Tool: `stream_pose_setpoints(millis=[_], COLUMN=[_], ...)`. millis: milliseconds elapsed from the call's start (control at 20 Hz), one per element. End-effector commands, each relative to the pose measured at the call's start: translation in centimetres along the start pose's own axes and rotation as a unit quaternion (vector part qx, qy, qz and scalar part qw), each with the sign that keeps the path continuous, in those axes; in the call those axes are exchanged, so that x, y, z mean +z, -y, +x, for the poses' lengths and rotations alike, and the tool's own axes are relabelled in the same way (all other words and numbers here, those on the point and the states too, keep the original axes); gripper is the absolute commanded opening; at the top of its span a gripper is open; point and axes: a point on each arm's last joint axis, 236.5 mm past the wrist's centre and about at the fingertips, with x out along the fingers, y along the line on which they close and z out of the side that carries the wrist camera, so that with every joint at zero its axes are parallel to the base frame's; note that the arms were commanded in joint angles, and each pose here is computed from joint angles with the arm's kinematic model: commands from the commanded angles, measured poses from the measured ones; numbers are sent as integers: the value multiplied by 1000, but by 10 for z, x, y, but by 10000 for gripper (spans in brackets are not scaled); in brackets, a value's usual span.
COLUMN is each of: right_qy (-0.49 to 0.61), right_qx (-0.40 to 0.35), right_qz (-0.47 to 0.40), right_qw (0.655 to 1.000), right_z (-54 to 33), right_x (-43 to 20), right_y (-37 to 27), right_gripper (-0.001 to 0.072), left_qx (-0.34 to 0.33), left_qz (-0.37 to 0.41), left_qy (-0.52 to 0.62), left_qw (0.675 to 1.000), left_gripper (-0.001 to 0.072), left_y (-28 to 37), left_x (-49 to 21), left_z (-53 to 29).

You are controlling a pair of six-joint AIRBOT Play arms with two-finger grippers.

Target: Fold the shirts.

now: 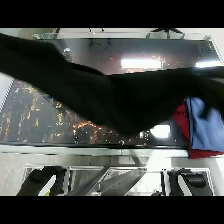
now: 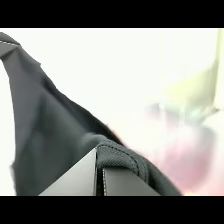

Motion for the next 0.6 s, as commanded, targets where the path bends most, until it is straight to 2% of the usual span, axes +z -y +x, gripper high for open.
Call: stream_pose_setpoints(millis=[0,200,400,550], right_qy=[7,-69,-156,-240], right_qx=[-22,-12,-45,-66], right_qz=[-35,27,120,229], right_qw=[999,997,979,941], right_z=[-14,15,52,74], right_x=[24,-21,-98,-197], right_y=[-15,29,119,184], right_gripper=[17,17,17,18], left_qx=[23,34,33,28], left_qz=[40,8,-48,-57], left_qy=[53,-49,-209,-303], left_qw=[998,998,976,951], left_gripper=[20,20,20,20], left_y=[6,-46,-112,-155], left_x=[43,-8,-141,-255], left_z=[-31,59,172,236])
